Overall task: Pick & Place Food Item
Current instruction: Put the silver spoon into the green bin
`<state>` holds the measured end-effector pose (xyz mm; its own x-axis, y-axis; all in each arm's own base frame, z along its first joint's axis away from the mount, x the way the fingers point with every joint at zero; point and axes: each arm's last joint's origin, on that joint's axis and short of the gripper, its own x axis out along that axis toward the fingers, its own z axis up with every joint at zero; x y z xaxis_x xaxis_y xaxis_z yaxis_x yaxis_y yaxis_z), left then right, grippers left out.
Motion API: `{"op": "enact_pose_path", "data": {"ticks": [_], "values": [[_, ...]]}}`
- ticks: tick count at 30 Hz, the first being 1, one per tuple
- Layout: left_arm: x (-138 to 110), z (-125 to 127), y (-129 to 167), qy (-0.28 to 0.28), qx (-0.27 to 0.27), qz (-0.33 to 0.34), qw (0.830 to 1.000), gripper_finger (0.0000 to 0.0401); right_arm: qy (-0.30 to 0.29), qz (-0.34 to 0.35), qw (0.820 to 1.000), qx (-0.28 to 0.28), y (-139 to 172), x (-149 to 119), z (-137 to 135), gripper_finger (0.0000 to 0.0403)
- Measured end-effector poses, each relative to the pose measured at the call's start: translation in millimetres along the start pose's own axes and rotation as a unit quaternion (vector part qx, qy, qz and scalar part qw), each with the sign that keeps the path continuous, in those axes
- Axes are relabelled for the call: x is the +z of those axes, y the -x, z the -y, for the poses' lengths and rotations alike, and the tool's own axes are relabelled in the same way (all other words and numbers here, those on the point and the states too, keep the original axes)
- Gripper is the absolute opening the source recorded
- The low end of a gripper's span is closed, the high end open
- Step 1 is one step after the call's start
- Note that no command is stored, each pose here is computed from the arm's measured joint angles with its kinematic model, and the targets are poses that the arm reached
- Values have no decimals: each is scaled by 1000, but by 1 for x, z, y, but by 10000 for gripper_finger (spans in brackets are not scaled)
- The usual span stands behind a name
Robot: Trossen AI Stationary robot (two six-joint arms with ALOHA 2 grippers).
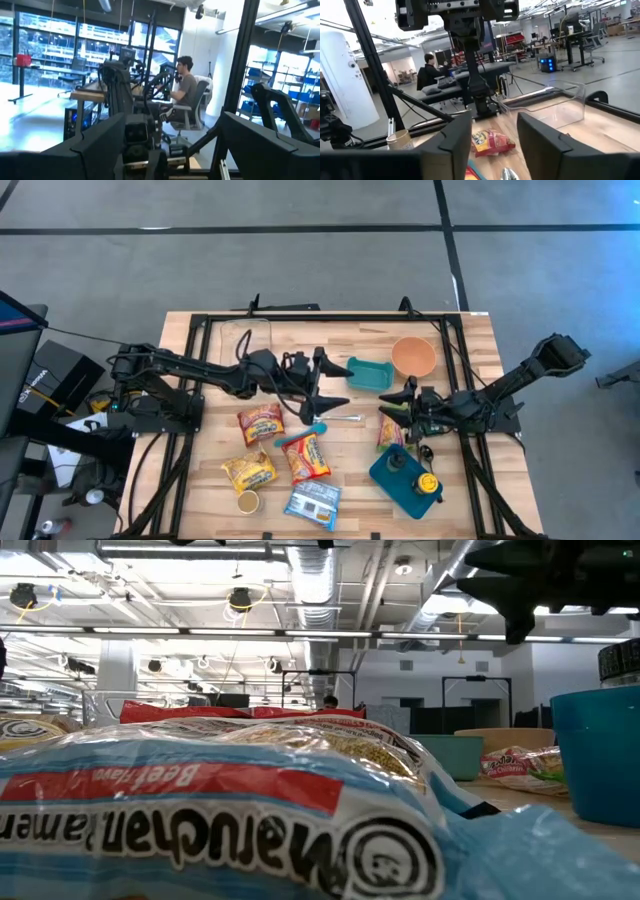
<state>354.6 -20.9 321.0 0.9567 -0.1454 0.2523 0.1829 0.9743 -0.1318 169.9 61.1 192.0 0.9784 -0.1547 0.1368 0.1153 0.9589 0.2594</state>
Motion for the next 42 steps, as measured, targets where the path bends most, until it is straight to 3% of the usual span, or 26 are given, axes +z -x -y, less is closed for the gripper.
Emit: {"op": "enact_pose_path", "data": {"ticks": [6,13,20,32,35,39,42], "values": [[0,0,0,0,0,-2,1000,323,2,-3,1000,0,0,-1,0,111],[-1,-2,0,-20,3,-6,1000,323,38,-21,999,-1,0,-5,1,101],[-11,-9,2,-101,12,-66,993,323,64,-58,996,-7,1,-13,3,101],[-33,-14,8,-87,25,-185,979,323,82,-73,994,-15,0,-16,5,101],[-39,-18,12,-93,87,-222,967,323,89,-71,993,-24,-1,-15,8,101],[-35,-21,24,-117,195,-265,937,323,92,-70,992,-45,-4,-14,15,101],[-27,-21,34,-128,233,-287,920,323,94,-68,991,-63,-7,-13,21,101]]}}
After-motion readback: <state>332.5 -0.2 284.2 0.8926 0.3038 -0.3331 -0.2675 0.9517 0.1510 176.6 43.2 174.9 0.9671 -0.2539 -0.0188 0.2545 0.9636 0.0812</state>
